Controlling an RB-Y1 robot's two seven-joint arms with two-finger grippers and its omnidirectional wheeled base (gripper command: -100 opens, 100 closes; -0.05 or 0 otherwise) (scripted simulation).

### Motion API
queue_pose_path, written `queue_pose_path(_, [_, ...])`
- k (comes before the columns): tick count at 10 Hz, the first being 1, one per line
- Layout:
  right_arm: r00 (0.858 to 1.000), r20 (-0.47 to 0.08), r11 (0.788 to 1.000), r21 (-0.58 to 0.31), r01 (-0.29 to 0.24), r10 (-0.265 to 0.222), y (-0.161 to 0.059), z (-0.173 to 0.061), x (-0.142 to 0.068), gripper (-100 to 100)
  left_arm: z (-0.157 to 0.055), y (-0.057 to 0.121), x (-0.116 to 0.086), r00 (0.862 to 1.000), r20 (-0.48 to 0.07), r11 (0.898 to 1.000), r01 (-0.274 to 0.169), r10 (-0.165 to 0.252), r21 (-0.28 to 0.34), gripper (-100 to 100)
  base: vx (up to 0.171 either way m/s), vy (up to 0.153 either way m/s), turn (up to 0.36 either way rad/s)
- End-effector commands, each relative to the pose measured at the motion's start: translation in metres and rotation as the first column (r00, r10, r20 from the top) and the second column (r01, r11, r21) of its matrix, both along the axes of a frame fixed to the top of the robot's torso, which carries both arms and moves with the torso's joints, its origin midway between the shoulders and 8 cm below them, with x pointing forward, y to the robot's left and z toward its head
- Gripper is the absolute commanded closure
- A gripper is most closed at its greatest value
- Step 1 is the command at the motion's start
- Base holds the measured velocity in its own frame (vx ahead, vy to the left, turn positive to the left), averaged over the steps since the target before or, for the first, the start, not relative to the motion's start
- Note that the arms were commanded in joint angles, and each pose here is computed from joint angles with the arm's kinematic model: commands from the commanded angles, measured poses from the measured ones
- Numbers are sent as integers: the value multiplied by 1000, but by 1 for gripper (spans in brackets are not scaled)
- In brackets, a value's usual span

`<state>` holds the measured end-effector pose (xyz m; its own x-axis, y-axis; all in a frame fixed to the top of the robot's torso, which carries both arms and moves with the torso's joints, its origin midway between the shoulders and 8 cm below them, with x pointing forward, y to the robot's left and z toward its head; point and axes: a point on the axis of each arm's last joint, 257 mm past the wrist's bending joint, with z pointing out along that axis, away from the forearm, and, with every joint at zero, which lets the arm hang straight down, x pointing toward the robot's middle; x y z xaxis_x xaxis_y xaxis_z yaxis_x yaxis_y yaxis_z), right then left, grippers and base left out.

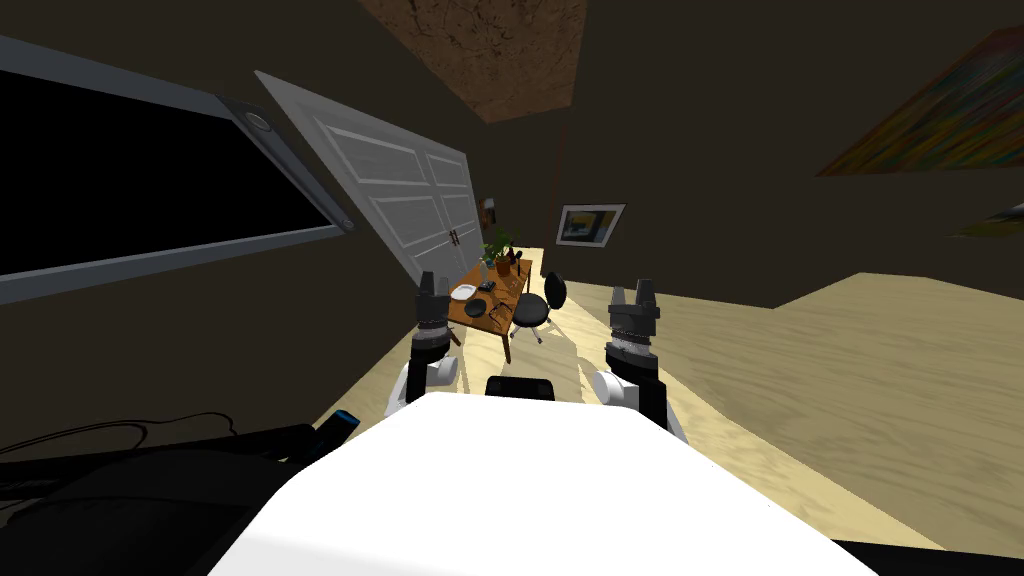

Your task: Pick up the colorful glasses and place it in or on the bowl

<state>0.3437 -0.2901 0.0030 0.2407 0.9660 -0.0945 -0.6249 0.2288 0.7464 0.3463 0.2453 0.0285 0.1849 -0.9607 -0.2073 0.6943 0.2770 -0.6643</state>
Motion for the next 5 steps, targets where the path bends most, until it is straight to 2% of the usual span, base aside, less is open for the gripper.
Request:
queue_pose_path(1, [1000, 0, 1000, 0, 0, 0, 0, 0, 0, 0, -9, -3, 8, 999, -34, 1000, 14, -13, 25, -100, 5, -1, -24])
queue_pose_path(2, [1000, 0, 1000, 0, 0, 0, 0, 0, 0, 0, -15, -3, 13, 998, -55, 999, 18, -17, 33, -100, 9, -1, -27])
queue_pose_path(3, [1000, 0, 1000, 0, 0, 0, 0, 0, 0, 0, -31, -4, 25, 994, -107, 999, 25, -21, 43, -100, 15, 2, -46])
queue_pose_path(4, [1000, 0, 1000, 0, 0, 0, 0, 0, 0, 0, -31, -4, 25, 994, -107, 999, 25, -21, 43, -100, 12, 2, -17])
queue_pose_path(5, [1000, 0, 1000, 0, 0, 0, 0, 0, 0, 0, -40, -4, 33, 990, -138, 999, 27, -21, 45, -100, 10, -1, -19])
